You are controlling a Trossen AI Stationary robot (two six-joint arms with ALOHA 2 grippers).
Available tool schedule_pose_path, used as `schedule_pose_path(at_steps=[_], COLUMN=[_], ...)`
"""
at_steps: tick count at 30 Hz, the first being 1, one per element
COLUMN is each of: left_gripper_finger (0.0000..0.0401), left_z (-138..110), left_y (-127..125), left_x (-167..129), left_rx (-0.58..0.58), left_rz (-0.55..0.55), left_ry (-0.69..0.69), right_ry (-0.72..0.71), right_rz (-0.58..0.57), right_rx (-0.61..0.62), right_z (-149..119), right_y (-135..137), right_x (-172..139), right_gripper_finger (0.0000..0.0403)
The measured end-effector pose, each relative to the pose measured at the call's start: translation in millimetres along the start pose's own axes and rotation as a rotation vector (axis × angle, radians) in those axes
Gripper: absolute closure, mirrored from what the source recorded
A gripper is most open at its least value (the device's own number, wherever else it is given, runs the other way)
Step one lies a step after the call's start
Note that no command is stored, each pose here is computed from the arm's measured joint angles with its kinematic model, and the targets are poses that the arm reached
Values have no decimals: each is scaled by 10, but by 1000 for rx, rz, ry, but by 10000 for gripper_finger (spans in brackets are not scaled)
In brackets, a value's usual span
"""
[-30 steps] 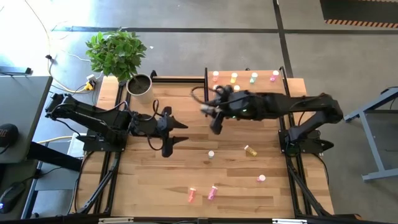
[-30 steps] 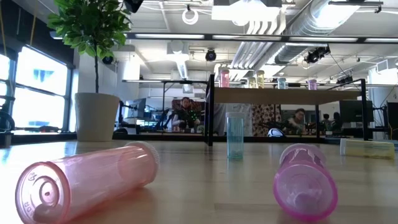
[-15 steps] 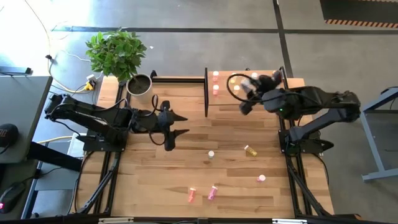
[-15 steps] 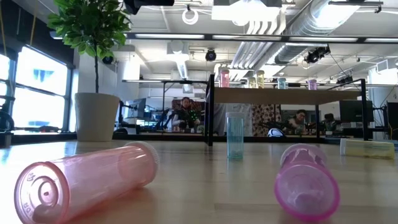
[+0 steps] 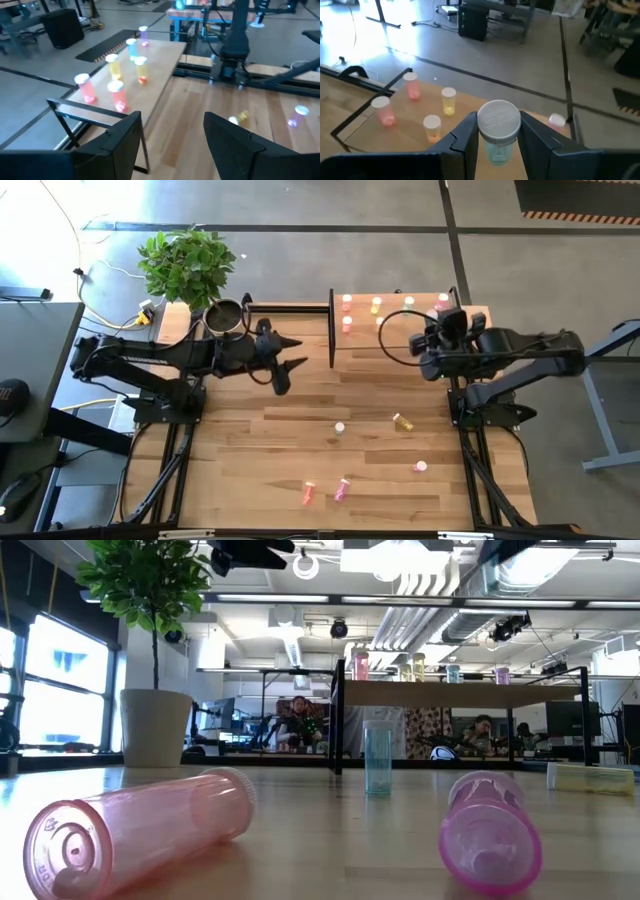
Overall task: Pick and place medicine bottles onto shelf by color
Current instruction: Put the left blue pill bottle on the shelf aligned with the other blue pill bottle
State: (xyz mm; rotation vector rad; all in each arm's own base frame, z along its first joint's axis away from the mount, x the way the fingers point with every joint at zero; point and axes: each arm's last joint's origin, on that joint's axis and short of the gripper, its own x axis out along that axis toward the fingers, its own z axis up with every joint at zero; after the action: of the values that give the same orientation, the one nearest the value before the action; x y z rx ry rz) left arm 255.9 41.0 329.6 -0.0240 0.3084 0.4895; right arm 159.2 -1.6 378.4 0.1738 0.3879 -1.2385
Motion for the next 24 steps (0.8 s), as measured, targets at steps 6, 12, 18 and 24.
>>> schedule_pose_path(at_steps=[6, 12, 18, 24], left_gripper_finger=[194, 194, 194, 194], left_z=[27, 37, 36, 36], left_y=[128, 201, 201, 202], left_x=[44, 64, 64, 65], left_rx=[-24, -35, -32, 9], left_rz=[12, 38, 38, 42], left_ry=[-17, -22, -22, -22], right_ry=[-22, -89, -170, -226], right_rz=[41, 63, 65, 109], right_rx=[101, 126, 171, 231], right_z=[-346, -657, -967, -1120], right_y=[-88, -122, -129, -90], right_x=[120, 242, 369, 438], right_gripper_finger=[299, 299, 299, 299])
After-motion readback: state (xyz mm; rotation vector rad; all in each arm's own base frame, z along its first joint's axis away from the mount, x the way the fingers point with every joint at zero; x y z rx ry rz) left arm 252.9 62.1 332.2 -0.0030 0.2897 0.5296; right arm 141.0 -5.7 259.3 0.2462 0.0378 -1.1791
